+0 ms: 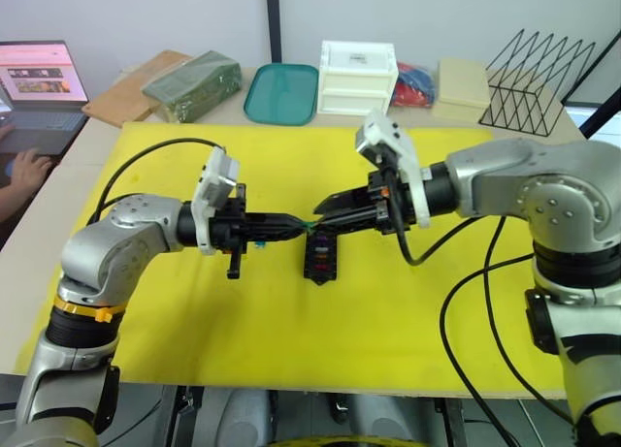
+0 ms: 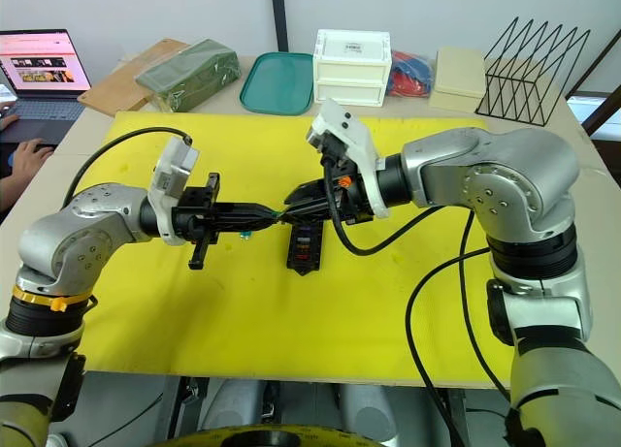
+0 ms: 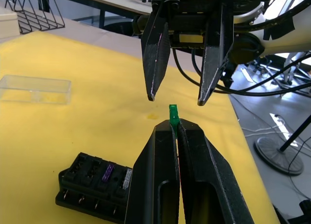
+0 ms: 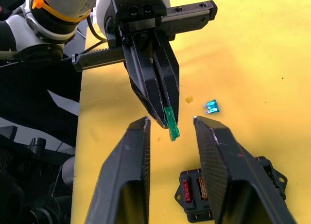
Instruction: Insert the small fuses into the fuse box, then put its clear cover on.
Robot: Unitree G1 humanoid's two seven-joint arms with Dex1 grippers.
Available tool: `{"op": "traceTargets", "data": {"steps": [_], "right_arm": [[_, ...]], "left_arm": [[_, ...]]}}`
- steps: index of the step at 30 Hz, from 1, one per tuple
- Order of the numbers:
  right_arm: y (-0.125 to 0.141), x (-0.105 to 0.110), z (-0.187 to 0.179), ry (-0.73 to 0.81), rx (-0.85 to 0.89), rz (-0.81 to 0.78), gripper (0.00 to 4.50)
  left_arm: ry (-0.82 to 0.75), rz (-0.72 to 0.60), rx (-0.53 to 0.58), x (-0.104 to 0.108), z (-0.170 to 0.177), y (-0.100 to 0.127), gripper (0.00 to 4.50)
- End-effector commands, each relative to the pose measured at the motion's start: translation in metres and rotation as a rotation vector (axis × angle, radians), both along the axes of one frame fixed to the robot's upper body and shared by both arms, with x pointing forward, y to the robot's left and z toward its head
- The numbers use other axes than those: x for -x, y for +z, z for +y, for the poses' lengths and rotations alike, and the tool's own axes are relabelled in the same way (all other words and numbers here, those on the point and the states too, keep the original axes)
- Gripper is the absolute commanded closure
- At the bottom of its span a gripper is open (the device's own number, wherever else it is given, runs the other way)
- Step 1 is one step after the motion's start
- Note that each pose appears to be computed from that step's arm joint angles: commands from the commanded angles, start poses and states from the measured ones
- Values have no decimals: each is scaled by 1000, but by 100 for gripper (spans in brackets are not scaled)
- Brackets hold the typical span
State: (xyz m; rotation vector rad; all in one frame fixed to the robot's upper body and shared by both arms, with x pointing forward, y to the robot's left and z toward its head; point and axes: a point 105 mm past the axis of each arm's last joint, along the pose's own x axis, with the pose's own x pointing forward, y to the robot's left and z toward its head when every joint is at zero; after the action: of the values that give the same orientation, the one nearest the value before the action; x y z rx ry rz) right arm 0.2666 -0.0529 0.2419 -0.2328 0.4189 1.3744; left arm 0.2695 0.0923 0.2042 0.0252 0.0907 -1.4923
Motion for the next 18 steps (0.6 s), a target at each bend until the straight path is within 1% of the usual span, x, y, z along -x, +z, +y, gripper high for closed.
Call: {"op": "traceTargets", "data": {"steps": [1, 7, 18], "right_arm": [[6, 2, 1, 13, -6, -25, 320], [0, 2, 3, 12, 1, -10, 320], [-2, 1, 4, 14, 0, -6, 320]], "left_arm": [[-2, -58, 8, 2, 2, 10, 450], [2, -61, 13, 2, 2, 11, 450], [3, -60, 10, 2, 2, 11, 450]]}}
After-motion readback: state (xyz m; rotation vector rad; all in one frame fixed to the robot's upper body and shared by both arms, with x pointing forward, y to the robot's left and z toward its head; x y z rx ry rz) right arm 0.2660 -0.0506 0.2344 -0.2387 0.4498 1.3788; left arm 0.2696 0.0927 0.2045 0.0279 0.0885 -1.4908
